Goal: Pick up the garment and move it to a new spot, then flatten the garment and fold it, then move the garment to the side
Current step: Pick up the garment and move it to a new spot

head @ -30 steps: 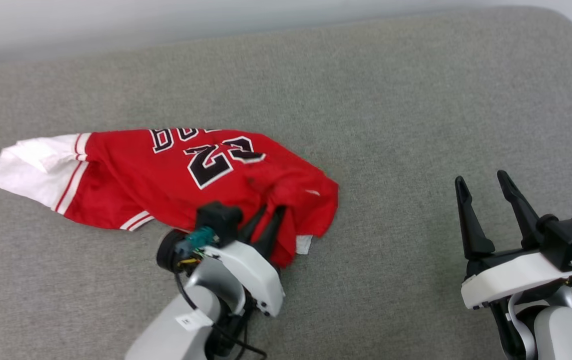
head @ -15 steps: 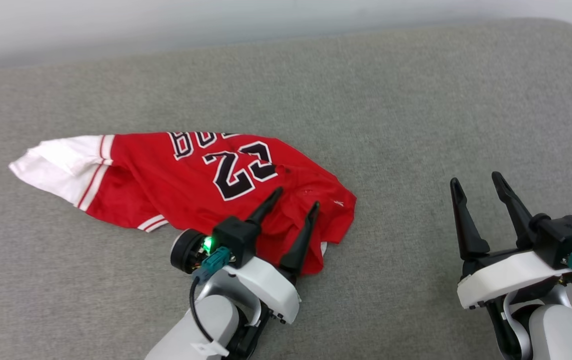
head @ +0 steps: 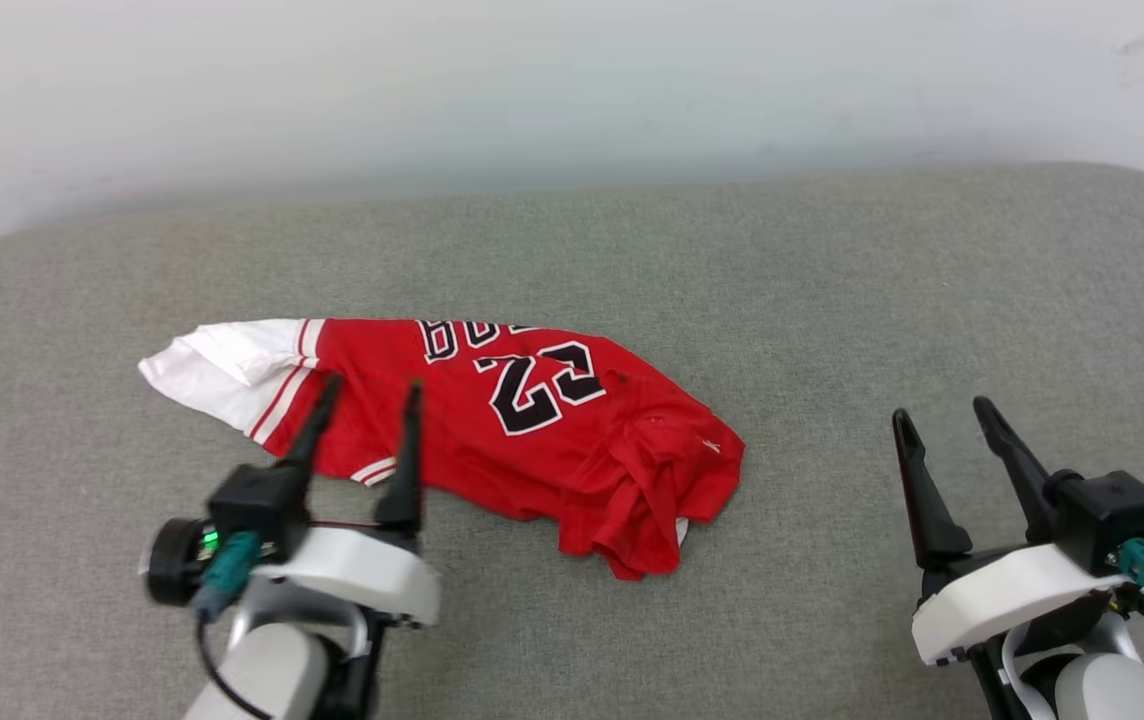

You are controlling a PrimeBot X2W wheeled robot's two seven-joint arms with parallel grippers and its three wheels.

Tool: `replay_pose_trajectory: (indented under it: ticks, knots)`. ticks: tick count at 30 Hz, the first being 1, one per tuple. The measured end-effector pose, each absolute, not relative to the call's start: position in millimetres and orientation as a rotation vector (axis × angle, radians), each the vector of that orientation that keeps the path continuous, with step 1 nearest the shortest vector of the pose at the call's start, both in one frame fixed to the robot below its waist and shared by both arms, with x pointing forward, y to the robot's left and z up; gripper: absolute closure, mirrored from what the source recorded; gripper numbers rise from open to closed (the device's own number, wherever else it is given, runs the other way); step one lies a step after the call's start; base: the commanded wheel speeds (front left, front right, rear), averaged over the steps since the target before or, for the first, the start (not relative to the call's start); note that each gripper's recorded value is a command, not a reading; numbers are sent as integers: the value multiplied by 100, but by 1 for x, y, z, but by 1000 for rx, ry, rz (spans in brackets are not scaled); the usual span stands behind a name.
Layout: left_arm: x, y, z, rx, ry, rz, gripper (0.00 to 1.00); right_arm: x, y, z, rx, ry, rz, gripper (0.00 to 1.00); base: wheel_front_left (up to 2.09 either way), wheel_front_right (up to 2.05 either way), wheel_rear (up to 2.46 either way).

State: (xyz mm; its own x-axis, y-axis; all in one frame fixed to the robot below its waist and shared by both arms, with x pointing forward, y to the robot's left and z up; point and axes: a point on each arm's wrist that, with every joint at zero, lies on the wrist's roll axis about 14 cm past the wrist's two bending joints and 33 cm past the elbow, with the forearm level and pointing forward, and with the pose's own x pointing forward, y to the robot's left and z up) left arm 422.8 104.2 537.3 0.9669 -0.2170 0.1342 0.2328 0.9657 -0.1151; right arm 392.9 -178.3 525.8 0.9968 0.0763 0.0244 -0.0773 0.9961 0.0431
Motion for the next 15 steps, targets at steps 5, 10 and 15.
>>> replay_pose_trajectory:
  ticks: [5,10,15]
  knots:
    - [415,149,543,-98,-148,-96,0,387,-173,529,44,-26,91,0,0,0,0]
    - [402,172,545,-78,-161,-30,0,380,-174,533,45,-33,89,0,0,0,0]
    - [393,177,545,-71,-164,-25,0,373,-177,534,49,-31,79,0,0,0,0]
